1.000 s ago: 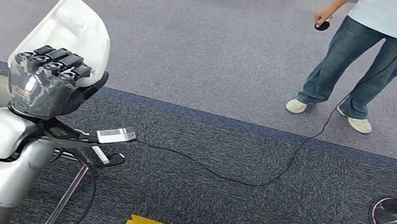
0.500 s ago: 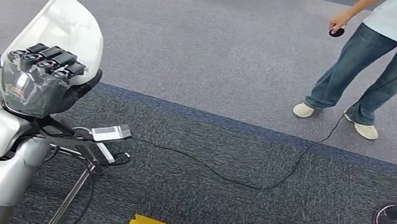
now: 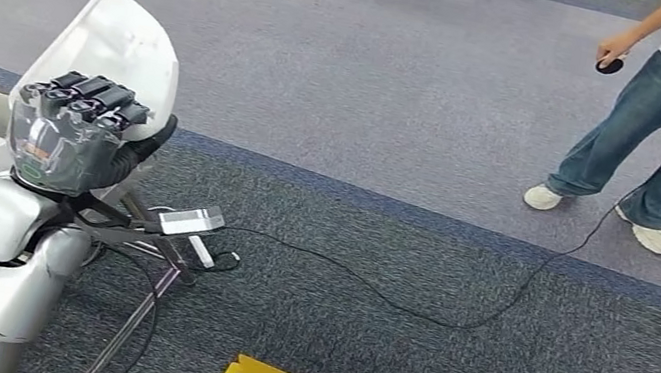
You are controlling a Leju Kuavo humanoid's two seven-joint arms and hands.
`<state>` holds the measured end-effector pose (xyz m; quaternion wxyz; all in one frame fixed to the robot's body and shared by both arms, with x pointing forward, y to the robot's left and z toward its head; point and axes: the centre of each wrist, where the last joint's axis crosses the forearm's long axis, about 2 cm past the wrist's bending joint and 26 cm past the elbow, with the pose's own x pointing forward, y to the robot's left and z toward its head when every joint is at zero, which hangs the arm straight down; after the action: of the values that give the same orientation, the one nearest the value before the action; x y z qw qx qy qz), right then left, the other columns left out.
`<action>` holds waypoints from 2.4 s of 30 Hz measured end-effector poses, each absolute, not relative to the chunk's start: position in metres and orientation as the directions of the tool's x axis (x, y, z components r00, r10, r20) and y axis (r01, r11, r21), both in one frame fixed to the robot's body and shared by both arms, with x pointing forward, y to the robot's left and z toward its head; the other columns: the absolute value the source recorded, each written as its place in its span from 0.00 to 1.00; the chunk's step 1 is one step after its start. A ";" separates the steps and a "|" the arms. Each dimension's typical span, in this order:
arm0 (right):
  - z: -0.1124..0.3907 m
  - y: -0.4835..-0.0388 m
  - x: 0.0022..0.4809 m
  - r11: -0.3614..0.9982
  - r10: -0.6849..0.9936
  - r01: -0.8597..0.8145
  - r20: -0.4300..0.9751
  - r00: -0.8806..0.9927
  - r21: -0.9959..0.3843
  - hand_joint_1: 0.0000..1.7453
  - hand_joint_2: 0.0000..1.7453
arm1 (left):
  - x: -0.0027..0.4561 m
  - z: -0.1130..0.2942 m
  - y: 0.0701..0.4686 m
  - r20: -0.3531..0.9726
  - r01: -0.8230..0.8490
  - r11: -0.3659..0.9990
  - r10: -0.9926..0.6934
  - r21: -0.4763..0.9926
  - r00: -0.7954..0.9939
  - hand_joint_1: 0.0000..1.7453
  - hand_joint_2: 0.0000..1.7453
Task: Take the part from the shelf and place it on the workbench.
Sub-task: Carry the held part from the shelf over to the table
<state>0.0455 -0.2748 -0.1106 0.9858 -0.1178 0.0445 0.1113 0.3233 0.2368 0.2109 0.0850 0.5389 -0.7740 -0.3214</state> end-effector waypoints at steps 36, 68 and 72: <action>-0.110 -0.273 0.049 0.947 0.214 -0.236 -0.120 0.969 -0.217 0.00 0.00 | 0.324 0.207 0.236 -0.184 -0.772 0.198 -0.908 0.604 -0.377 1.00 1.00; -0.110 -0.275 0.047 0.962 0.148 -0.172 -0.126 0.981 -0.213 0.00 0.00 | 0.331 0.206 0.230 -0.179 -0.758 0.208 -0.902 0.618 -0.393 1.00 1.00; -0.110 -0.275 0.047 0.961 0.150 -0.174 -0.121 0.981 -0.213 0.00 0.00 | 0.330 0.204 0.231 -0.179 -0.755 0.211 -0.900 0.621 -0.398 1.00 1.00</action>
<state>0.0468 -0.2749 -0.1104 0.9889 -0.1122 0.0521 0.0819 0.3299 0.2310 0.2042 0.1112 0.5371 -0.7701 -0.3257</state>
